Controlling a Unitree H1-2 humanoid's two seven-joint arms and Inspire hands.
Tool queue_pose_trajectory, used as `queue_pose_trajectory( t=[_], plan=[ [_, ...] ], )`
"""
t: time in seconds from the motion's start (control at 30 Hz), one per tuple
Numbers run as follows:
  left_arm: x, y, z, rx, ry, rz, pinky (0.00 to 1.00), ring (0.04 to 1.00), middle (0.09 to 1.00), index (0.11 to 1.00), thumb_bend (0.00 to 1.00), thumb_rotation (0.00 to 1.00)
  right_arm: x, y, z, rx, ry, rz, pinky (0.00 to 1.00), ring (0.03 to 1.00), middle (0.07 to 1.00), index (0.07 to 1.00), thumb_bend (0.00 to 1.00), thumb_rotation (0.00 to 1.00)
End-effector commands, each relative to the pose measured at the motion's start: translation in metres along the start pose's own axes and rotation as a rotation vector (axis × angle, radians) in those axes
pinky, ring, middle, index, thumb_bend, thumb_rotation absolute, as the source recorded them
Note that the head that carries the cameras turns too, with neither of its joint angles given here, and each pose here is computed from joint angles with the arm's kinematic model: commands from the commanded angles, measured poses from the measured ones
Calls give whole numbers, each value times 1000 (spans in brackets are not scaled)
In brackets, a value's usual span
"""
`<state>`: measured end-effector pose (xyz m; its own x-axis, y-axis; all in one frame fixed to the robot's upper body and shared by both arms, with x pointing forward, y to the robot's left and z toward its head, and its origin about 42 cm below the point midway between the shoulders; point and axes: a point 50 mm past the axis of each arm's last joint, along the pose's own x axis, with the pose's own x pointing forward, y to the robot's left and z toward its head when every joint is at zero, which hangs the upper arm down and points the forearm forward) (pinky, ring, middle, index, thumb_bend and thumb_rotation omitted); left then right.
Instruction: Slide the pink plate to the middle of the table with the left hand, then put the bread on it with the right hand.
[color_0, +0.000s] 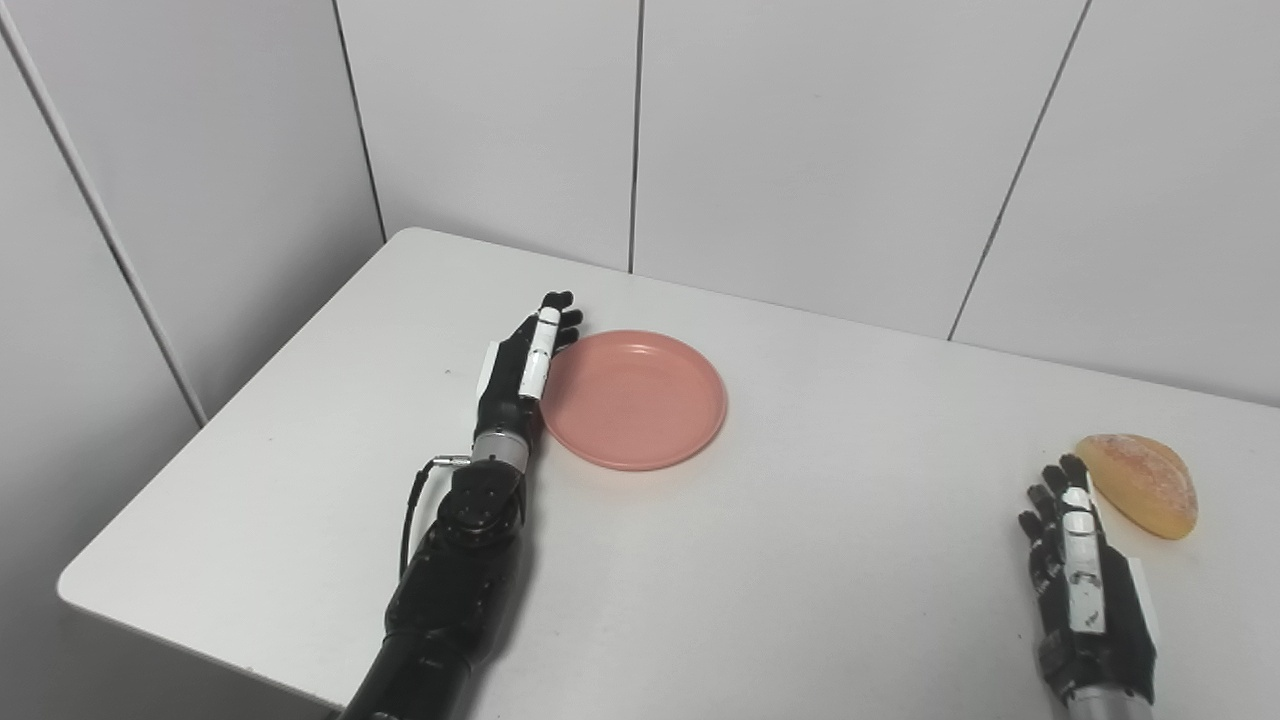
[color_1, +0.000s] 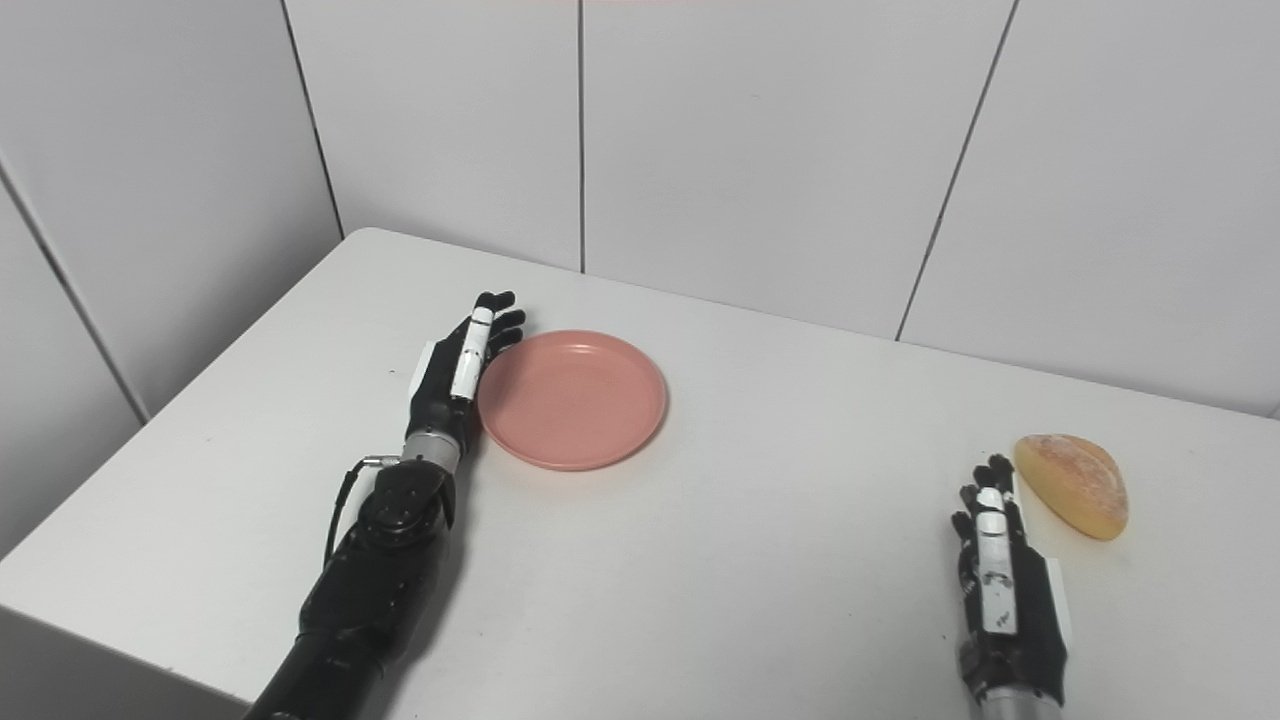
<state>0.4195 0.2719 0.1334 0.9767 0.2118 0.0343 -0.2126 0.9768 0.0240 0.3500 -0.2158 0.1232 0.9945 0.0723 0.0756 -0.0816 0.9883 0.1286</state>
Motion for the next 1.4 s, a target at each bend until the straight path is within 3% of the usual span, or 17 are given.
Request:
queue_pose_trajectory(
  t=[0.0, 0.47, 0.67, 1.13, 1.37],
  plan=[
    [8, -11, 21, 20, -64, -52, 841, 843, 833, 815, 452, 1000, 12, 6, 18, 3, -68, 14, 1000, 1000, 1000, 1000, 539, 897],
    [3, -44, 8, 42, -7, -125, 839, 834, 828, 811, 461, 1000, 19, 17, 16, -3, -58, 20, 1000, 1000, 1000, 1000, 610, 896],
    [-1, -57, 2, -41, 13, -193, 892, 877, 859, 840, 471, 1000, 17, 24, 18, 6, -73, 18, 1000, 1000, 1000, 1000, 548, 902],
    [-15, -69, -7, -96, 41, -234, 860, 865, 853, 841, 426, 1000, 21, 48, 23, 29, -84, -1, 1000, 983, 989, 1000, 517, 879],
    [-27, -80, -6, -168, 70, -247, 833, 841, 821, 808, 431, 1000, 24, 58, 25, 26, -91, 15, 1000, 998, 1000, 1000, 458, 953]
  ],
)
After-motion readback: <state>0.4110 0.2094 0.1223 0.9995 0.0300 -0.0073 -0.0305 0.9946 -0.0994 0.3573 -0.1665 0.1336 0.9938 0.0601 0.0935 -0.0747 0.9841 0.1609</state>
